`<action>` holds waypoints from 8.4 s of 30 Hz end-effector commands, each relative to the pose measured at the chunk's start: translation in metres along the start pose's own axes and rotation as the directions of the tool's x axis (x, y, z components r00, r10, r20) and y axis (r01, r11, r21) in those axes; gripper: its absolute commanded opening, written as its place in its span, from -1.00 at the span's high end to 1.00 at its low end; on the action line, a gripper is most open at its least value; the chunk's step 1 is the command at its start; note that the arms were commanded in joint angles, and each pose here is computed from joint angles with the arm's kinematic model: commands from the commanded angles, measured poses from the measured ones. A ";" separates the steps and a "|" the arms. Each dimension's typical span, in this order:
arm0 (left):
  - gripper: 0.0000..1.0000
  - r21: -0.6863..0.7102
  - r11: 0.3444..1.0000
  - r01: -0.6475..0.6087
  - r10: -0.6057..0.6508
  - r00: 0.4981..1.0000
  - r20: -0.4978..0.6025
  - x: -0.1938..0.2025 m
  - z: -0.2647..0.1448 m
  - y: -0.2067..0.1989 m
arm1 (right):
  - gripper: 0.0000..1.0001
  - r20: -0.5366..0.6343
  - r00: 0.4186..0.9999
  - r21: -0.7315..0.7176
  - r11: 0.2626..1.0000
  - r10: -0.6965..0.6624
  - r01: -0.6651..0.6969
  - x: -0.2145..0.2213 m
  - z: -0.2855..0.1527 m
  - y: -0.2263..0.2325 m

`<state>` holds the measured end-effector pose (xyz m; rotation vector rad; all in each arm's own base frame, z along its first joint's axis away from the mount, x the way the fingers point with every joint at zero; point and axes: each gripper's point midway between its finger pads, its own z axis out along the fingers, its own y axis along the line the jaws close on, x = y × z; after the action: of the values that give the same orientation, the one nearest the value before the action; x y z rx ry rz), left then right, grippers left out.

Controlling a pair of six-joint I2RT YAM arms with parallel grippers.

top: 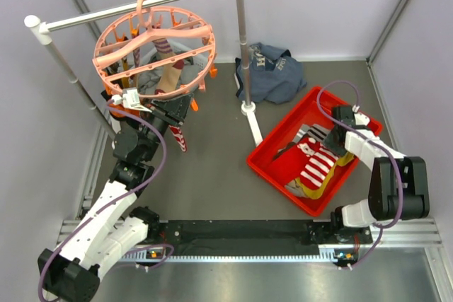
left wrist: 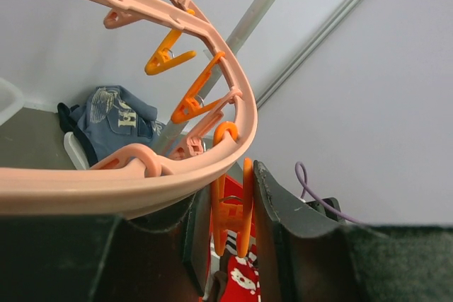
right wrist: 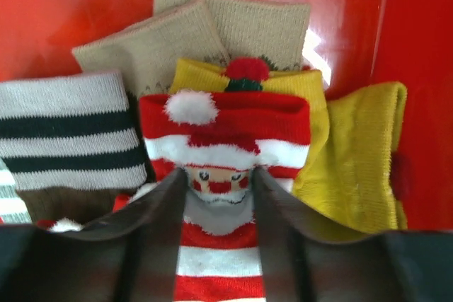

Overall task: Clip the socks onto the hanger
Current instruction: Pick up the sock from the bin, then clamp the sock onto the hanger, then adjust the sock on the hanger.

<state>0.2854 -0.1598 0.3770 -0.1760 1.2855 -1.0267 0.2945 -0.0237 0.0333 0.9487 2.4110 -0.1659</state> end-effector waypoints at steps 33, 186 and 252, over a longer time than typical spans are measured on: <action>0.57 -0.002 1.000 -0.022 0.022 0.999 0.034 -0.016 0.001 -0.008 | 0.88 0.075 0.987 -0.255 0.954 -0.141 0.156 -0.024 -0.052 0.030; -0.07 0.012 0.978 -0.209 0.209 0.978 0.019 -0.028 -0.010 -0.018 | 1.00 0.748 0.650 -0.662 -0.217 -0.134 0.717 0.112 -0.471 0.331; -0.98 -0.576 0.722 -0.383 0.494 0.868 0.043 -0.152 -0.249 0.001 | -0.97 0.747 0.616 -0.547 0.757 0.249 0.357 -0.072 -0.306 -0.047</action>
<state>0.0951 0.0386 0.3920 -0.3459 1.3716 -0.2295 0.1772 0.0004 0.3244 0.2905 1.4504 0.2256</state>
